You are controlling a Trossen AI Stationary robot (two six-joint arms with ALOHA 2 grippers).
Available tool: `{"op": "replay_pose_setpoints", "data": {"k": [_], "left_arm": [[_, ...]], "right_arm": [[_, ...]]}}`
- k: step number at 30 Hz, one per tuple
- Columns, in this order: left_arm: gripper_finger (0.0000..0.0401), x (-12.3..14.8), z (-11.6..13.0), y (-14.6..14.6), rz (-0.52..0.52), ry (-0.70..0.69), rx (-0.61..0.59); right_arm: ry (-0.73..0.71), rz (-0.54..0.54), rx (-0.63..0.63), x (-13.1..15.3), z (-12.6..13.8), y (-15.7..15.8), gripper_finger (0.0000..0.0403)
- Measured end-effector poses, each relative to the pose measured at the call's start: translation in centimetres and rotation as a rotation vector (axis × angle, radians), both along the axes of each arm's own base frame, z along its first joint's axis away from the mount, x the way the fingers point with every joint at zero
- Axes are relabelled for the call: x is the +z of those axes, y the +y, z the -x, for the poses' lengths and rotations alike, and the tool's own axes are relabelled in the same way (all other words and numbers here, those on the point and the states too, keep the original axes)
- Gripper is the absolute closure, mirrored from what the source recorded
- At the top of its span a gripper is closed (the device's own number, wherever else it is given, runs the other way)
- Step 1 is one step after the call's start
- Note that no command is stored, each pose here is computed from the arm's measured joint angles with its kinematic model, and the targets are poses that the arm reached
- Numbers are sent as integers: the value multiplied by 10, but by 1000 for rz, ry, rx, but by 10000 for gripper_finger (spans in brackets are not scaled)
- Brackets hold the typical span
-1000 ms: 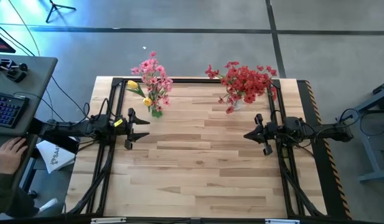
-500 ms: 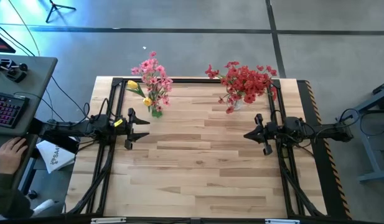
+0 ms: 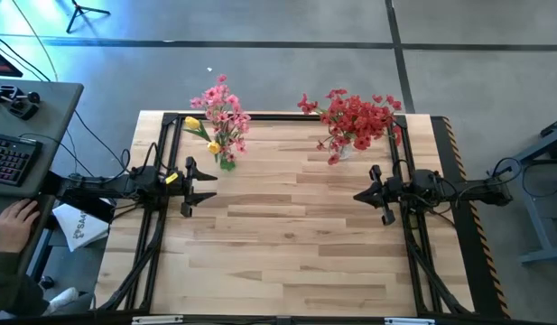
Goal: Sort flowers into vase by color
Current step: Return to home position
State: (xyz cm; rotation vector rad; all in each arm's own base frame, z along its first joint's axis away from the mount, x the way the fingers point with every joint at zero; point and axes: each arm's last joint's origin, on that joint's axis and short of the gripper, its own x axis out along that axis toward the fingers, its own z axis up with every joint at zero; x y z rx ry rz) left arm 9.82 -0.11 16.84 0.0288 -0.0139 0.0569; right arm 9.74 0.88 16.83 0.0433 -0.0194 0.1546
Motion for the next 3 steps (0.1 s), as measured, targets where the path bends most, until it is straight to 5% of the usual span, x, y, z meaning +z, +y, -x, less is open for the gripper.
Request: {"op": "replay_pose_setpoints", "data": {"k": [3], "left_arm": [[186,0,0,0,0,-1,0]], "right_arm": [[0,0,0,0,0,0,402]]}}
